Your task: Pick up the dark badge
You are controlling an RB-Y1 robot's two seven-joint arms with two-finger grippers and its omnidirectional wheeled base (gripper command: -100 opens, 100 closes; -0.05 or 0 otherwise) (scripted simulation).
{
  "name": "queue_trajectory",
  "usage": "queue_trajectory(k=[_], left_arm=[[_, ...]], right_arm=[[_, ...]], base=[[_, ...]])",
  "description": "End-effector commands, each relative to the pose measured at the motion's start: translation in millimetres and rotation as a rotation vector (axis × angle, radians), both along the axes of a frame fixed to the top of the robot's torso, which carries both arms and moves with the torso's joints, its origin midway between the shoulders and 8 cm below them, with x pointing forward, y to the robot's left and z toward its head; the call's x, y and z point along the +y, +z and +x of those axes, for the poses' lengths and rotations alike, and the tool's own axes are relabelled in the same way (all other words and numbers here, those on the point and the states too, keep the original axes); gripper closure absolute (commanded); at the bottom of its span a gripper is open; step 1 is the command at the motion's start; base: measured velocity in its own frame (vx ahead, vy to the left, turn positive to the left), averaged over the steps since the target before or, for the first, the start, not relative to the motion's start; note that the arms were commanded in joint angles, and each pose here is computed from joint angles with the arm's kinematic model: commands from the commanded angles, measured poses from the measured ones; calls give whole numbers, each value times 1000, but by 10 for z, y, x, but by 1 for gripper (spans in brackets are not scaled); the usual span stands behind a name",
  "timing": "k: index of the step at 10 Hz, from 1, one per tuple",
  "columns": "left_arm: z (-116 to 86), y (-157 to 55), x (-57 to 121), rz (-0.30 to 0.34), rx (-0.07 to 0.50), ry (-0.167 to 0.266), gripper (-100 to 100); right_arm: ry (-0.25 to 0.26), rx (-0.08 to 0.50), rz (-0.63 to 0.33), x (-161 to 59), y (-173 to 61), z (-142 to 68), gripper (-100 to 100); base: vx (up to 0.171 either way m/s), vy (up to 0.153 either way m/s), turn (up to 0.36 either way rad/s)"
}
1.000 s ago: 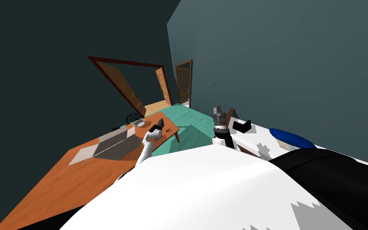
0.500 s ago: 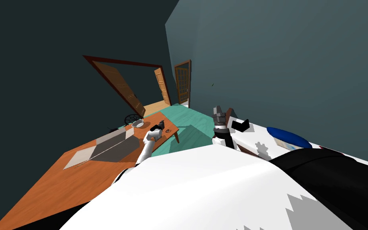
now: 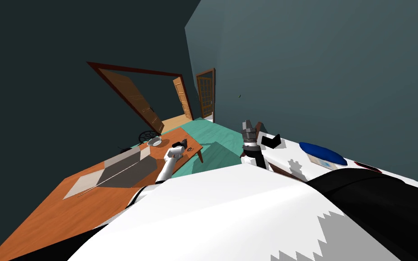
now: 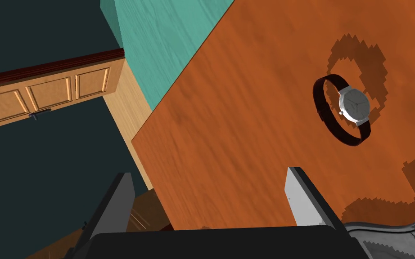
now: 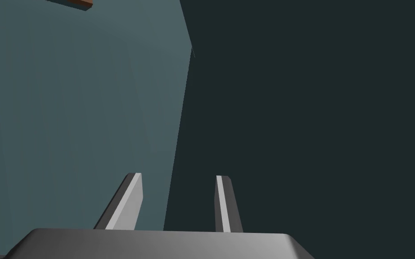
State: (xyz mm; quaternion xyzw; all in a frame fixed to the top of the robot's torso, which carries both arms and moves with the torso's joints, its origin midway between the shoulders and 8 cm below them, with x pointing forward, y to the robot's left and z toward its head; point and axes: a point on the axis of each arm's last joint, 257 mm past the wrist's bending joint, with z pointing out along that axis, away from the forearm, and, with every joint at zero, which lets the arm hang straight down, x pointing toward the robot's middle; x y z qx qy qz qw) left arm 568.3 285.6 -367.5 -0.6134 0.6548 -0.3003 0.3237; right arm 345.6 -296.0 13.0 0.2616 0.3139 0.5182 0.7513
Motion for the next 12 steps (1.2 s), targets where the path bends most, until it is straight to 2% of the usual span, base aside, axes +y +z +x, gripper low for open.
queue_trajectory(k=[1, 6, 7, 8, 9, 10, 11, 12], left_arm=[[-26, -126, 13, -11, 65, 9, -100], [-253, -564, 110, -31, 236, 44, -100], [-330, -681, 148, -41, 294, 60, -100], [-377, -733, 158, -41, 313, 63, -100], [-450, -813, 191, -50, 366, 78, -100], [-499, -867, 205, -50, 383, 82, -100], [-576, -929, 237, -58, 434, 97, -100], [-626, -984, 253, -58, 449, 102, -100]], right_arm=[[0, 0, 0, 0, 0, 0, 0], [0, 0, 0, 0, 0, 0, 0], [0, 0, 0, 0, 0, 0, 0], [0, 0, 0, 0, 0, 0, 0], [0, 0, 0, 0, 0, 0, 0], [0, 0, 0, 0, 0, 0, 0], [0, 0, 0, 0, 0, 0, 0], [0, 0, 0, 0, 0, 0, 0]], base=[[9, 8, -82], [19, 21, -49], [21, 20, -56], [16, 20, -37], [20, 23, -47], [23, 22, -32], [25, 27, -56], [21, 25, -28]])
